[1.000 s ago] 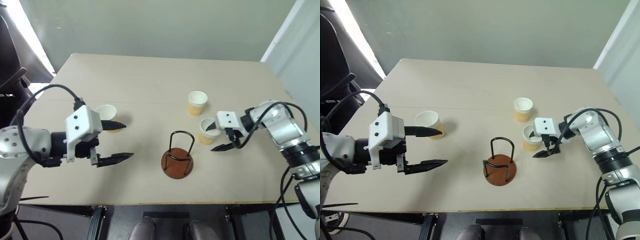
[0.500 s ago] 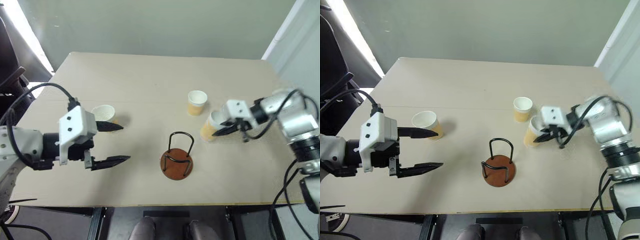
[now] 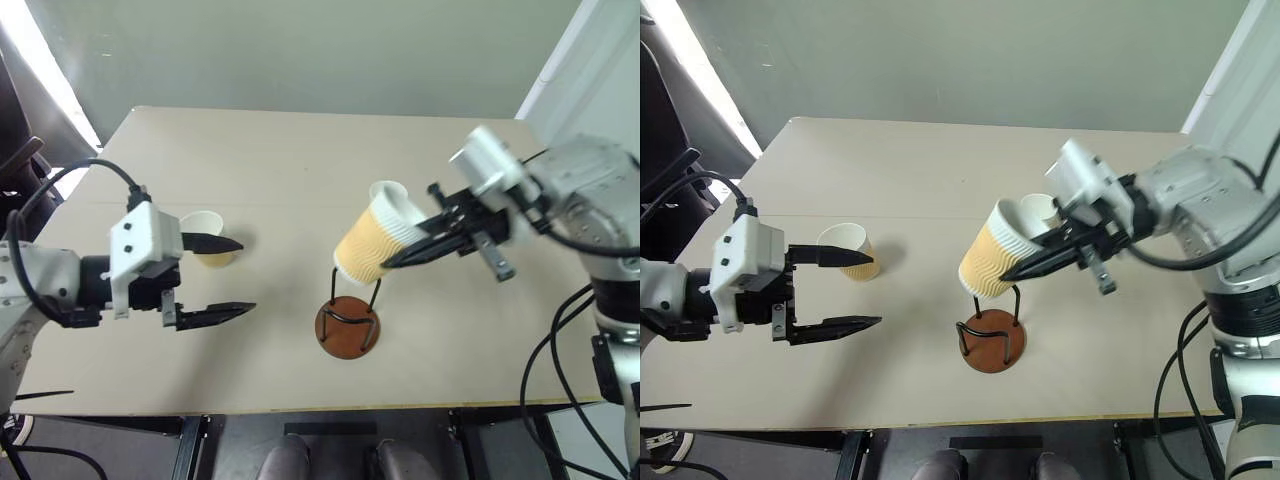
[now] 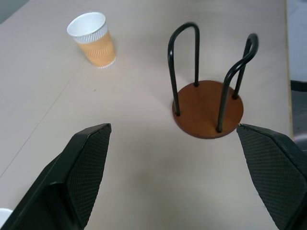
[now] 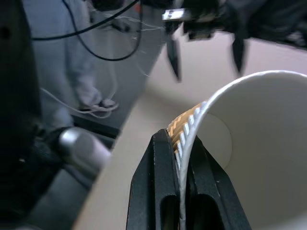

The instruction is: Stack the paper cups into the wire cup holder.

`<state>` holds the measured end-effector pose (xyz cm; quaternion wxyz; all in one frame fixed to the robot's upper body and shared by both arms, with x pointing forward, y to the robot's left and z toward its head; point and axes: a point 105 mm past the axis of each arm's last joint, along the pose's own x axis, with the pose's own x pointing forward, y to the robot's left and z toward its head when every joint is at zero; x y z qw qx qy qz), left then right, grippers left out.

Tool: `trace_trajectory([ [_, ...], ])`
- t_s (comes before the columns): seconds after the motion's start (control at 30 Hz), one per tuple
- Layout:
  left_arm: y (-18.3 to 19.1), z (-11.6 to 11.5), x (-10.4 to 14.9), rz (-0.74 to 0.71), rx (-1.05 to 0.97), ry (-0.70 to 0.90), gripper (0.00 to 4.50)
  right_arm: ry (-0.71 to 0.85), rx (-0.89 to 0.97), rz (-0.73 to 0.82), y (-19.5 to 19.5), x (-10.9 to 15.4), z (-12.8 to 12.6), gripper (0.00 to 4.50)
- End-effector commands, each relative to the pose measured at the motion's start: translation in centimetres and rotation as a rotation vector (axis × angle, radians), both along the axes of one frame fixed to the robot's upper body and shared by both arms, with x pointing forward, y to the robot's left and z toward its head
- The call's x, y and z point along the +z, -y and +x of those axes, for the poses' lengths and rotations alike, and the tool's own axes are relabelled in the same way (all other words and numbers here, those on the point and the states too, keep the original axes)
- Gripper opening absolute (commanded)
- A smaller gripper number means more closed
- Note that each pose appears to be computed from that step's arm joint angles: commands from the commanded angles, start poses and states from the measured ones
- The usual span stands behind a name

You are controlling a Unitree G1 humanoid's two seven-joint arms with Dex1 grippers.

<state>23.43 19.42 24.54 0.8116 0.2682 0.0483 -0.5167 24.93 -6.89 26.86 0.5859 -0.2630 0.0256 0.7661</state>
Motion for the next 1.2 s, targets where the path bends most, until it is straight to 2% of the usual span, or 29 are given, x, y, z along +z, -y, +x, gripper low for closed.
trace_trajectory([
  [0.03,-0.4,-1.3,2.3,-0.048,-0.021,0.059,4.5,0.068,-0.022,-0.058,0.1,-1.1,0.3,0.05],
  [0.27,-1.7,-2.8,1.6,-0.069,0.009,0.0,4.5,0.082,-0.009,-0.13,0.3,-3.3,0.9,0.05],
  [0.57,-2.2,-2.9,0.8,-0.05,0.05,-0.011,4.5,0.122,0.023,-0.164,-0.4,-4.3,1.1,0.05],
  [0.7,-2.2,-3.0,0.7,-0.049,0.056,-0.01,4.5,0.147,0.013,-0.182,-0.4,-4.3,1.6,0.91],
  [0.77,-2.2,-3.0,0.7,-0.048,0.06,-0.01,4.5,0.169,-0.001,-0.18,-0.2,-3.8,2.1,1.57],
  [0.9,-2.5,-3.0,0.5,-0.041,0.079,-0.007,4.5,0.229,-0.063,-0.137,0.8,-0.8,4.2,2.98],
  [0.97,-2.5,-3.1,0.4,-0.045,0.082,-0.004,4.5,0.275,-0.149,-0.119,1.5,0.4,6.5,3.62],
  [1.0,-2.4,-3.1,0.4,-0.046,0.083,-0.002,4.5,0.294,-0.186,-0.116,1.8,0.8,7.6,3.62],
  [1.1,-2.4,-3.2,0.3,-0.052,0.087,0.002,4.5,0.394,-0.408,-0.157,3.3,0.8,13.4,3.62],
  [1.2,-2.3,-3.0,0.2,-0.053,0.091,0.004,4.5,0.42,-0.503,-0.209,3.8,-0.3,16.4,3.62],
])
